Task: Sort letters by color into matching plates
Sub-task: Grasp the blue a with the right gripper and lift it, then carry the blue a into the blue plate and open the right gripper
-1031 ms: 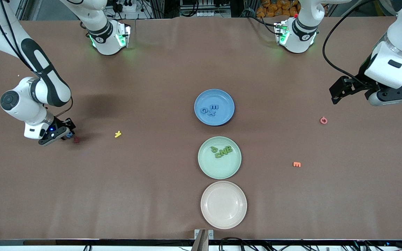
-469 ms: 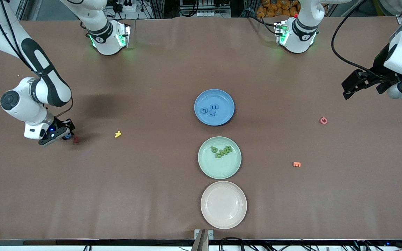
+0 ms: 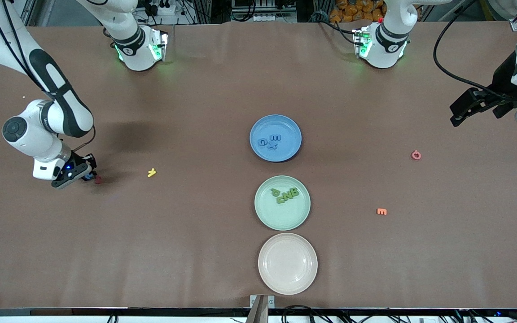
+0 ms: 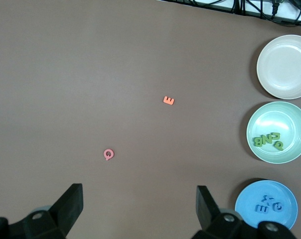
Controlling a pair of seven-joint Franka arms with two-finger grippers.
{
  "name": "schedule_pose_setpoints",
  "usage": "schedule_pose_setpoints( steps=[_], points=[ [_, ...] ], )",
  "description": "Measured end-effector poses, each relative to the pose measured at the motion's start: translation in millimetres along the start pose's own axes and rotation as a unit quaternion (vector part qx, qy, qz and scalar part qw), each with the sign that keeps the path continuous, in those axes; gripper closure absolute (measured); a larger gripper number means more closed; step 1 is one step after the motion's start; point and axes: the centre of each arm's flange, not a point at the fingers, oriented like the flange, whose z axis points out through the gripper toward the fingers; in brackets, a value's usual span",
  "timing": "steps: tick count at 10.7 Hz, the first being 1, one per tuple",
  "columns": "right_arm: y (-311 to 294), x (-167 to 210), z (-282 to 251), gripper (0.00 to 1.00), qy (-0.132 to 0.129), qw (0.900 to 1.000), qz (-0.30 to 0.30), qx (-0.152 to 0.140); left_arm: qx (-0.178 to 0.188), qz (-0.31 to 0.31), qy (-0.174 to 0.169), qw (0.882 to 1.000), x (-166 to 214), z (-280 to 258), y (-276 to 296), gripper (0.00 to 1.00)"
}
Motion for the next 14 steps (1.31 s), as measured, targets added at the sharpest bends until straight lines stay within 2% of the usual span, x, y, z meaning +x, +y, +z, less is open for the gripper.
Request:
schedule_pose_setpoints(
  steps=[5, 8, 10, 12, 14],
  points=[
    [-9.0, 12.6, -1.4, 0.63, 0.000, 1.000, 0.003, 0.002, -0.005, 0.017, -0.007, 1.000, 0.1, -2.0, -11.8, 0.00],
    [-29.3, 35.9, -12.3, 0.63, -0.011, 1.000, 0.013, 0.012, -0.007, 0.090, -0.001, 0.996, -4.0, -10.3, -14.5, 0.00],
    [-44.2, 53.0, -21.1, 0.63, -0.011, 1.000, 0.026, 0.011, -0.009, 0.103, 0.007, 0.995, -10.6, -22.9, -17.6, 0.00],
    [-70.2, 78.0, -23.2, 0.63, -0.002, 0.998, 0.056, 0.019, -0.009, 0.103, 0.008, 0.995, -19.7, -32.1, -20.2, 0.00],
    [-119.7, 124.4, -30.2, 0.63, 0.021, 0.994, 0.097, 0.044, -0.010, 0.105, 0.004, 0.994, -27.8, -30.5, -9.3, 0.00]
  ],
)
